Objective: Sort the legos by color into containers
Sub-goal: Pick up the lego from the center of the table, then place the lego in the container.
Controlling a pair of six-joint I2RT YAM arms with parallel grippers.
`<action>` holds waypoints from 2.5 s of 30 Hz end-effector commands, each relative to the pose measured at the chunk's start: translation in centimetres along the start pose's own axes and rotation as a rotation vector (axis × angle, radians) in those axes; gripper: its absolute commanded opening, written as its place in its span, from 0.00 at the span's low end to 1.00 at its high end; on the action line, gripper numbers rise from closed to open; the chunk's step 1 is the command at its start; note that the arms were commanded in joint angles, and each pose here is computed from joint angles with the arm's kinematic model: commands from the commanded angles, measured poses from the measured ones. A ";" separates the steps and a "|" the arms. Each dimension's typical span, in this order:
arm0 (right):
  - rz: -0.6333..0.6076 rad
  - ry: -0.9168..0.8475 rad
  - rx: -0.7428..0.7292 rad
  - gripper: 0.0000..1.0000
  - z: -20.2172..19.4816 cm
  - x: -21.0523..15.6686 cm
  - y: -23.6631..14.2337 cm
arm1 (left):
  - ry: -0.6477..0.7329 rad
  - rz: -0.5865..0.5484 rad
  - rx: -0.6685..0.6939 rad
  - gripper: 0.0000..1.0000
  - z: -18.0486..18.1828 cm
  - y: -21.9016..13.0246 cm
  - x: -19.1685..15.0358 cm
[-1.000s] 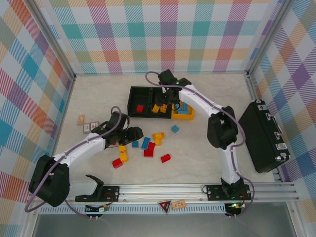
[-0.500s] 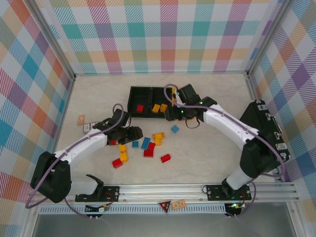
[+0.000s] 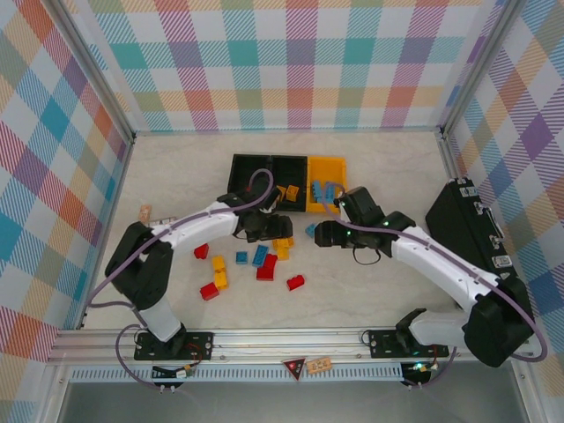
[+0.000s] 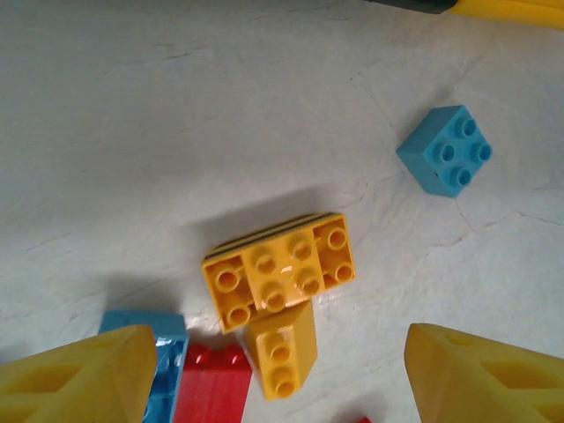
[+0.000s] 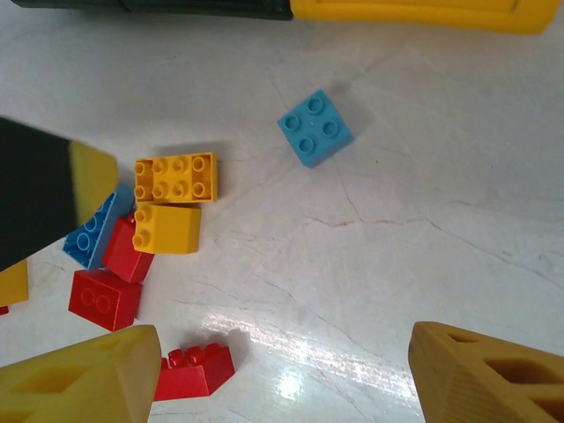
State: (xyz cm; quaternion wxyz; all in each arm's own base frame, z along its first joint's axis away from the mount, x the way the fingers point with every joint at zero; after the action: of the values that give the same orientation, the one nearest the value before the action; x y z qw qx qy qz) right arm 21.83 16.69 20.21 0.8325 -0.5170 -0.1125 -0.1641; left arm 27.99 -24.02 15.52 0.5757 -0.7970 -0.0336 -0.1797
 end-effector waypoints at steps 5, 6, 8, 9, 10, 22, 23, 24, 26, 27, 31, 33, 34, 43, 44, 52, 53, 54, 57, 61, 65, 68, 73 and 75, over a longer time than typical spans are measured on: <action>-0.041 0.035 0.018 0.75 -0.5 -0.4 -0.6 | -0.008 0.062 0.127 0.78 -0.9 2.4 0.2; -0.042 0.034 0.020 0.75 -0.5 -0.5 -0.7 | -0.010 0.068 0.133 0.78 -0.9 2.7 0.2; -0.043 0.035 0.017 0.75 -0.7 -0.6 -0.6 | -0.016 0.081 0.148 0.78 -1.0 3.4 0.3; -0.044 0.036 0.017 0.75 -0.7 -0.6 -0.6 | -0.017 0.086 0.146 0.78 -1.2 3.6 0.3; -0.044 0.035 0.016 0.75 -0.8 -0.6 -0.5 | -0.016 0.093 0.149 0.79 -1.4 3.9 0.2; -0.054 0.042 0.011 0.75 -1.6 -1.3 -0.4 | -0.009 0.143 0.196 0.79 -2.4 6.6 -0.3; -0.057 0.045 0.010 0.75 -1.7 -1.3 -0.5 | -0.006 0.142 0.201 0.77 -2.5 6.7 -0.3; -0.056 0.044 0.008 0.75 -1.8 -1.4 -0.5 | 0.000 0.142 0.207 0.75 -2.6 6.8 -0.3; -0.060 0.048 0.007 0.75 -1.9 -1.5 -0.6 | 0.010 0.143 0.211 0.67 -2.8 6.9 -0.3; -0.062 0.050 0.007 0.75 -2.0 -1.5 -0.6 | 0.015 0.142 0.209 0.64 -2.8 6.9 -0.2; -0.071 0.056 0.010 0.75 -2.0 -1.5 -0.8 | 0.030 0.129 0.206 0.59 -3.1 6.4 0.0; -0.072 0.058 0.012 0.75 -2.0 -1.5 -0.8 | 0.038 0.123 0.206 0.59 -3.2 6.1 0.2; -0.071 0.060 0.013 0.75 -2.0 -1.5 -0.8 | 0.044 0.118 0.208 0.59 -3.2 5.8 0.4; -0.092 0.073 0.032 0.75 -1.6 -1.1 -1.4 | 0.093 0.005 0.209 0.59 -3.9 1.1 3.7; -0.094 0.075 0.035 0.75 -1.5 -1.0 -1.5 | 0.095 -0.008 0.211 0.59 -3.7 0.5 4.2; -0.095 0.092 0.063 0.75 -1.1 -0.8 -1.4 | 0.080 -0.093 0.214 0.59 -2.4 -1.5 8.8; -0.095 0.094 0.065 0.75 -1.0 -0.7 -1.4 | 0.079 -0.103 0.215 0.59 -2.4 -1.6 9.5; -0.094 0.096 0.064 0.75 -1.0 -0.7 -1.4 | 0.079 -0.111 0.215 0.59 -2.3 -1.7 10.1; -0.093 0.101 0.065 0.75 -1.0 -0.8 -1.4 | 0.081 -0.137 0.216 0.59 -2.2 -1.6 11.9; -0.088 0.111 0.064 0.75 -1.1 -0.9 -1.2 | 0.080 -0.163 0.228 0.59 -1.9 -1.2 14.4; -0.083 0.121 0.066 0.75 -1.2 -1.0 -1.1 | 0.066 -0.171 0.221 0.59 -1.3 -0.1 16.5; -0.084 0.122 0.070 0.75 -1.1 -1.0 -1.2 | 0.068 -0.193 0.228 0.59 -1.0 0.6 17.9; -0.085 0.124 0.069 0.75 -1.1 -1.0 -1.3 | 0.068 -0.212 0.251 0.59 -0.5 2.3 19.4; -0.083 0.124 0.068 0.75 -1.2 -1.0 -1.3 | 0.070 -0.209 0.255 0.59 -0.3 3.1 19.7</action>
State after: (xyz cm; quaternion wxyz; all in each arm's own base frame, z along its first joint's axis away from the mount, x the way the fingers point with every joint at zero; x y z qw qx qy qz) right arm 20.39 15.26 19.78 0.8407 -0.4878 -0.0876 -0.2180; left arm 46.56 -28.83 19.31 0.6384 -0.7149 -0.1240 -0.2568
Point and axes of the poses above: each hand's point on the last joint's axis, 136 mm out from that joint toward the fingers, its own y axis out along the fingers, its own z axis along the line the jaws close on, x = y × z, the point moved 8 cm from there along -y, back along the fingers, and after that the axes turned 12 degrees about y, right-handed, at the moved point
